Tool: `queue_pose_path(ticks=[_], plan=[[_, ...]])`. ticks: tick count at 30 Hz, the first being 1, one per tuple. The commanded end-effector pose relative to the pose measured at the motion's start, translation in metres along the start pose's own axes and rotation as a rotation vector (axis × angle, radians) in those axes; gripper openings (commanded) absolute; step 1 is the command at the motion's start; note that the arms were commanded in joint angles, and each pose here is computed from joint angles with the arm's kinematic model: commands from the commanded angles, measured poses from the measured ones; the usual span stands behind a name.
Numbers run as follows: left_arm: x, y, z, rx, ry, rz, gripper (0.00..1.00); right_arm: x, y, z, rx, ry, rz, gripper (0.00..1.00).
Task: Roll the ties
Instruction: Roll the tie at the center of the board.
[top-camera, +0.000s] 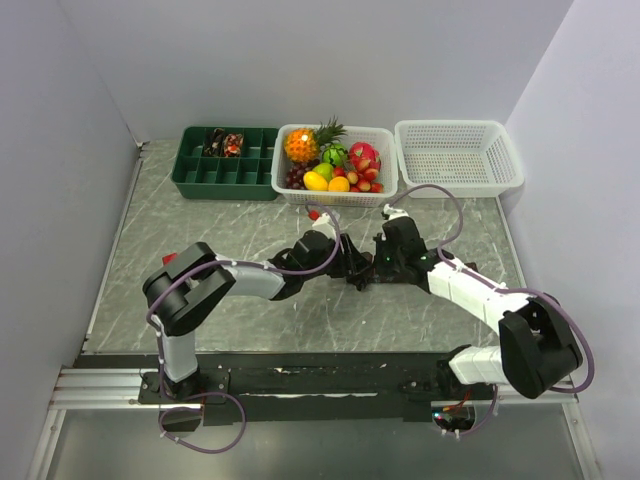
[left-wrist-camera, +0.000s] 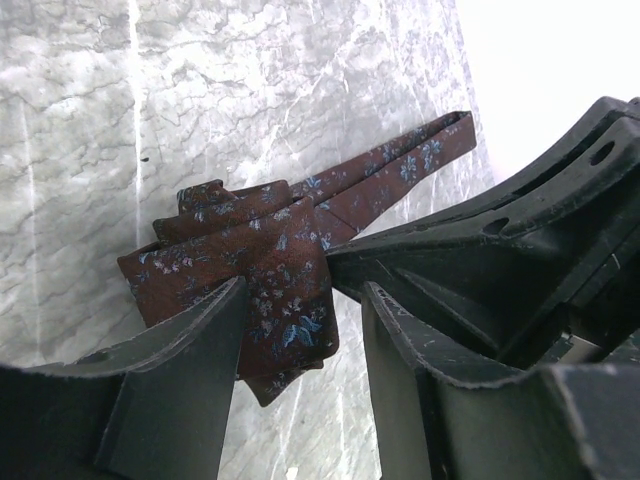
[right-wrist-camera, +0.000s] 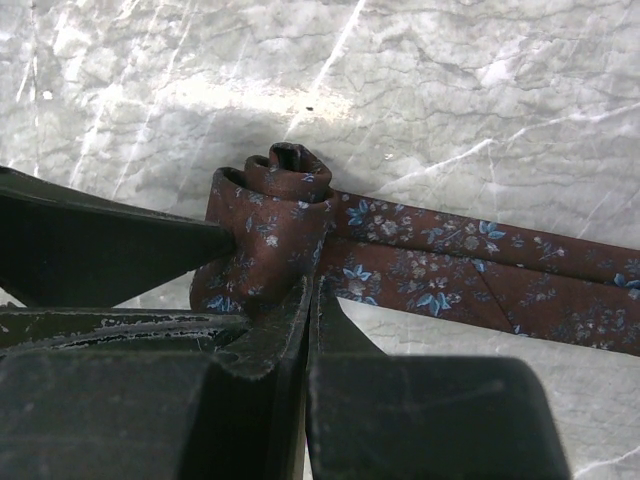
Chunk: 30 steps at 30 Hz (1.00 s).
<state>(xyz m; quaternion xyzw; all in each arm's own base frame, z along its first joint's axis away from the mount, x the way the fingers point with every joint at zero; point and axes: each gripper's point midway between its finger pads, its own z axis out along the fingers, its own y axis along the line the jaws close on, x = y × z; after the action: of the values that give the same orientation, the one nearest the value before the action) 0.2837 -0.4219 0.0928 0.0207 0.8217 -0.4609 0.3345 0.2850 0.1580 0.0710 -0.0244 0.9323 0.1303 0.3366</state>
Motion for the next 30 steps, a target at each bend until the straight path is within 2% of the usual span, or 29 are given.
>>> queue_pose_path(ticks=[1, 11, 15, 19, 30], plan=[[-0.009, -0.019, 0.010, 0.055, -0.041, -0.046, 0.54, -0.007, -0.008, -0.002, 0.029, -0.023, 0.019, 0.00], [-0.012, -0.018, 0.018, 0.042, -0.078, -0.139, 0.54, -0.009, -0.012, -0.010, 0.004, -0.034, 0.035, 0.00], [-0.012, -0.020, 0.018, 0.039, -0.079, -0.131, 0.54, -0.012, 0.003, -0.018, -0.094, -0.070, 0.033, 0.00], [-0.015, -0.023, 0.014, 0.045, -0.089, -0.132, 0.54, -0.008, 0.012, -0.012, -0.144, -0.033, 0.039, 0.00], [-0.036, -0.029, -0.016, 0.008, -0.147, -0.044, 0.54, 0.010, -0.010, 0.009, -0.004, 0.059, 0.068, 0.00]])
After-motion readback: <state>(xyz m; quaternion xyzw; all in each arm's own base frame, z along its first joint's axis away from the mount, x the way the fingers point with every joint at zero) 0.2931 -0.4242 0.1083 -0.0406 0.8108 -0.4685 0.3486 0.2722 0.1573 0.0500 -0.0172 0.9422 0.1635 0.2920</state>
